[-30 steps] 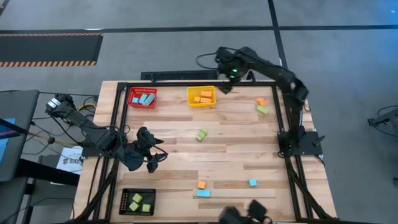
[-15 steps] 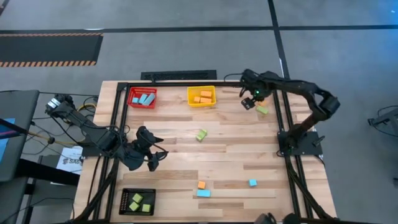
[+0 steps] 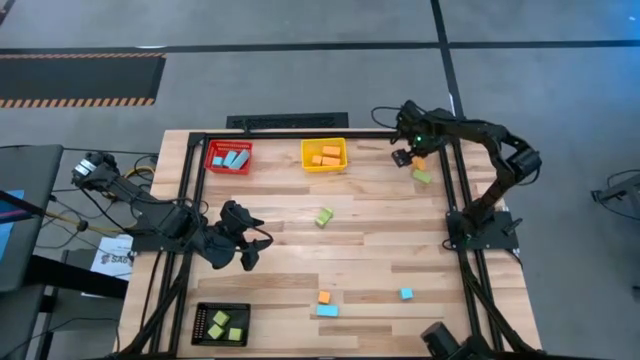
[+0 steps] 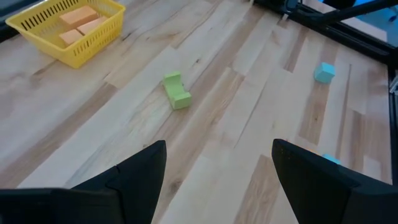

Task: Sort & place blocks by color
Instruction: Put the wooden green block into the black bin

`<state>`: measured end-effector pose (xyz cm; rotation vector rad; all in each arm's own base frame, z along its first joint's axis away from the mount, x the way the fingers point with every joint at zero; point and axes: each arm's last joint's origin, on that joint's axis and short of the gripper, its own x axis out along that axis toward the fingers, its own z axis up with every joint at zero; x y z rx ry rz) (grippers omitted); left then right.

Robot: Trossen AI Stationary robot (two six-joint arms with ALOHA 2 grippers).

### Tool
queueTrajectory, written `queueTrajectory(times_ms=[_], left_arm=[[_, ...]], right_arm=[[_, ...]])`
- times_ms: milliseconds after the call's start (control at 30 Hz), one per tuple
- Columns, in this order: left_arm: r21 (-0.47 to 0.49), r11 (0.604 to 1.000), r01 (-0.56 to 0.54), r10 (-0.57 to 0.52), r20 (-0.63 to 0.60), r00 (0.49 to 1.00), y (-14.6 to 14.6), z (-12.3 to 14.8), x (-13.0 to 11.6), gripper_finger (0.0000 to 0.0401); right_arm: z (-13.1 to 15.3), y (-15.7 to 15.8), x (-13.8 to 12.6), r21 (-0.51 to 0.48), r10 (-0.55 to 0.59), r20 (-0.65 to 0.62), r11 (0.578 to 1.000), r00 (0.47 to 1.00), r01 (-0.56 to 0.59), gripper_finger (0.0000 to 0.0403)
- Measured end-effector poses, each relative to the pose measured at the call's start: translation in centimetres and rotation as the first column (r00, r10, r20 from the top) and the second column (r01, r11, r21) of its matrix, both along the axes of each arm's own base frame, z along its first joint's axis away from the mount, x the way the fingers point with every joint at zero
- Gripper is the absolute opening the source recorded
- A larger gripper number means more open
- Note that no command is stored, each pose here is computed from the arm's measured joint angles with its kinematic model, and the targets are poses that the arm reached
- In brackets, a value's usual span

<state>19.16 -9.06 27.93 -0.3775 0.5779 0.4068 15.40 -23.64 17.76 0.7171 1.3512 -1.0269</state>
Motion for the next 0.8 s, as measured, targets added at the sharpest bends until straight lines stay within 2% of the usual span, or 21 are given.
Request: queueTrajectory(times_ms=[200, 533, 800], left_arm=[[-0.005, 1.000, -0.014, 0.014, 0.008, 1.000, 0.0, 0.0, 0.0, 0.0279], [0.004, 1.000, -0.013, 0.013, 0.005, 1.000, 0.0, 0.0, 0.0, 0.0279], [0.012, 1.000, 0.003, -0.003, -0.004, 1.000, 0.0, 0.0, 0.0, 0.0279]], right_arm=[[-1.4, 0.9, -0.6, 0.077, -0.105, -0.036, 0.991, 0.994, 0.108, 0.0329], [-3.6, 3.8, 0.5, 0.161, -0.043, -0.020, 0.986, 0.999, 0.046, 0.0329], [-4.2, 6.2, 2.3, 0.168, -0.010, -0.004, 0.986, 1.000, 0.011, 0.0328]])
